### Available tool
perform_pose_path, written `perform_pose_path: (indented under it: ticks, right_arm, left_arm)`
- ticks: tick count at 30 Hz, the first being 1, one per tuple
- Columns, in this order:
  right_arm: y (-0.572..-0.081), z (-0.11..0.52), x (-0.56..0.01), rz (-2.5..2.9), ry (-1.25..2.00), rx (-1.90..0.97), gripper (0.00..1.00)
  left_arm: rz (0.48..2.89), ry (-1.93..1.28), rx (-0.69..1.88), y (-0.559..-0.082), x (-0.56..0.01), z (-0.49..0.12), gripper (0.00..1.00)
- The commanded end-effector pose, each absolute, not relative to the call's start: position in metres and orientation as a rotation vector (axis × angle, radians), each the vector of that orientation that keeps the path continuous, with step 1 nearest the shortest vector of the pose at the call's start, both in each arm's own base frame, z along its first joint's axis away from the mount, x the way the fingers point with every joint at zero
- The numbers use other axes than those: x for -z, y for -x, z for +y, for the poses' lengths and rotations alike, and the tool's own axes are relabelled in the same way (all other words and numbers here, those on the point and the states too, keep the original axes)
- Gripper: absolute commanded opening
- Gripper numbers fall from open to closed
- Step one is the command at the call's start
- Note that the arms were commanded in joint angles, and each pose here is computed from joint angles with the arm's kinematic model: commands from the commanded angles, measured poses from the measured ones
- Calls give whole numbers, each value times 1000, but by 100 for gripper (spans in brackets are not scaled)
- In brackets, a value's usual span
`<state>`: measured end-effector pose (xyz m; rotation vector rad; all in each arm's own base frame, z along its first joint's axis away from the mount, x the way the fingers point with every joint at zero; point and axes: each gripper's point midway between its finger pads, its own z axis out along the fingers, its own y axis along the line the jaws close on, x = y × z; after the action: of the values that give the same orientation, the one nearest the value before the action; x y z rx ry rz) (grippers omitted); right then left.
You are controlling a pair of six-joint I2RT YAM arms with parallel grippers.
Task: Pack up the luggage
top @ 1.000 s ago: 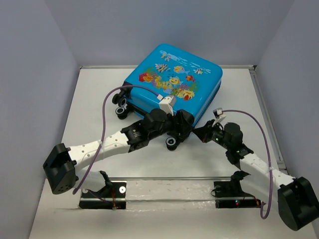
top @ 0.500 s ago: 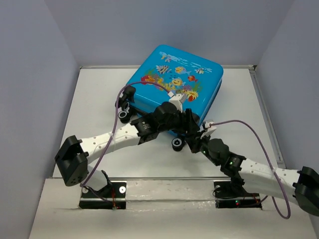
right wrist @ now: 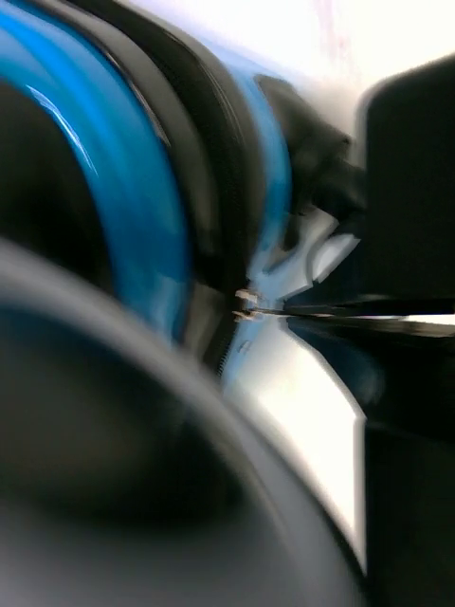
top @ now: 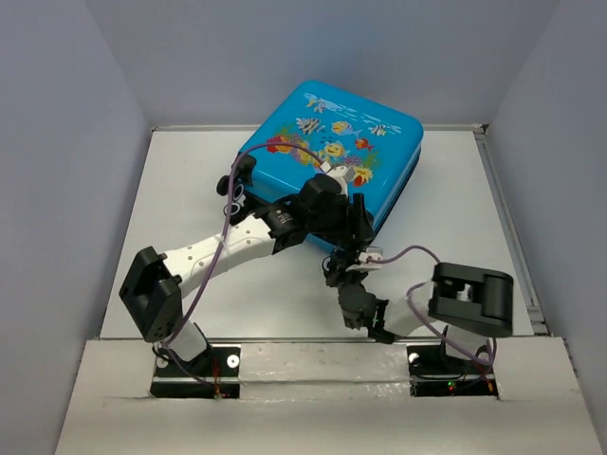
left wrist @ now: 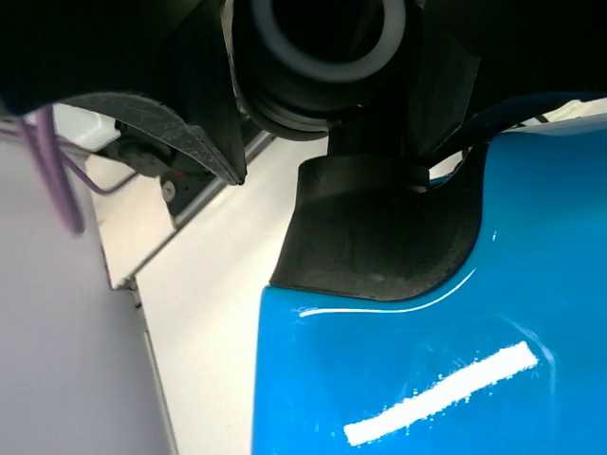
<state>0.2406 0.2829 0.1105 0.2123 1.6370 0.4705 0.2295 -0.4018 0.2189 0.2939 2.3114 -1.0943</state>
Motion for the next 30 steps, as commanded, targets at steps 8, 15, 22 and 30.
perform_pose_path:
  ticks: [8, 15, 22, 30]
  right_arm:
    - [-196, 397, -175, 1419, -112, -894, 7]
    - [-193, 321, -158, 1484, -179, -819, 7]
    - [-180, 301, -146, 1564, -109, -845, 7]
    - [-169, 314, -153, 1705, 21, -806, 7]
  left_arm:
    - [1585, -562, 1676, -193, -437, -479, 79]
    - [1701, -345, 1226, -262, -402, -353, 99]
    - [1921, 139, 594, -276, -286, -155, 98]
    - [2058, 176, 390, -281, -213, -105, 95]
